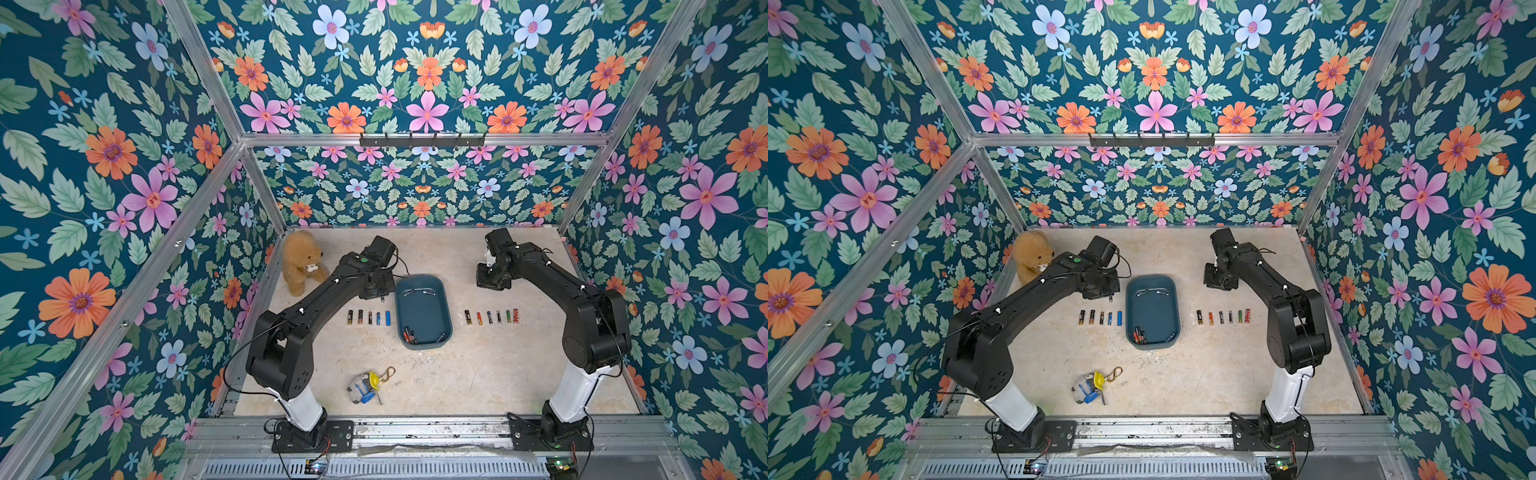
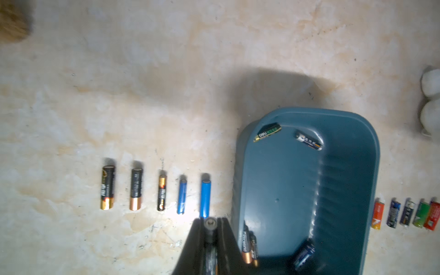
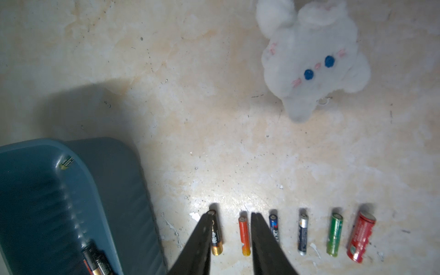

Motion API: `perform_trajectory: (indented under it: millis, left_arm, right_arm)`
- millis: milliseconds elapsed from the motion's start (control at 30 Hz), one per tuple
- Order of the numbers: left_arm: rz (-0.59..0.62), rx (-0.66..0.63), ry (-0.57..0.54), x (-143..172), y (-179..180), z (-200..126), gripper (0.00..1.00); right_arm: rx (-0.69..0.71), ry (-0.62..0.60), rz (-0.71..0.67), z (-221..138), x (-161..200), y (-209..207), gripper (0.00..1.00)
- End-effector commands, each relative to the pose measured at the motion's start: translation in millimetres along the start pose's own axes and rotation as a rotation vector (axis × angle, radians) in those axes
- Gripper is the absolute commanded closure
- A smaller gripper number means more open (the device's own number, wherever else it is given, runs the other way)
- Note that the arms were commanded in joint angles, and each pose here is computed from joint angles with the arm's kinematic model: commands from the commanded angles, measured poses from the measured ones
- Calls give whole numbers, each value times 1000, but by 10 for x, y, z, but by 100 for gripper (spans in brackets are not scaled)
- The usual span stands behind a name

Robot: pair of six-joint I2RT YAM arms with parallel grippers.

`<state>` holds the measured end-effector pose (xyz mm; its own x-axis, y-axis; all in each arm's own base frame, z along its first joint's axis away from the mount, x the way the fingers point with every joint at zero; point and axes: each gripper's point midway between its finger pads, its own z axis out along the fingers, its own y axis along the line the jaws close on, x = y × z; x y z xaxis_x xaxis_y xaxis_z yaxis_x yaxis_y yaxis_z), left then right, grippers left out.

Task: Take the batteries out of the storage box
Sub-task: Place the battery at the center of the board.

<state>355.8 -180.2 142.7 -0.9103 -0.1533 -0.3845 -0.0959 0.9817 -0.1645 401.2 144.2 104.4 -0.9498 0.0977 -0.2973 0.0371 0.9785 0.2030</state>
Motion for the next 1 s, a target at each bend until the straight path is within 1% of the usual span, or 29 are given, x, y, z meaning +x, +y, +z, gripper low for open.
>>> perform_trajectory:
  millis: [0,367,633,867,967]
  left_arm:
    - [28,-51,17,24,228,-27,90]
    - [11,-127,26,-43,856,-22,90]
    - [13,-207,47,-64,1243,89,91]
    - [50,-244,67,-78,1415,215,91]
    - [70,-234,66,-83,1430,263,91]
  right_arm:
    - [11,2,5,-3,-10,-13,67]
    - [30,9,9,-6,5,-45,67]
    - [43,15,8,13,-18,-55,67]
    - [55,27,6,53,-12,-75,67]
    - [60,31,6,71,-6,-82,67]
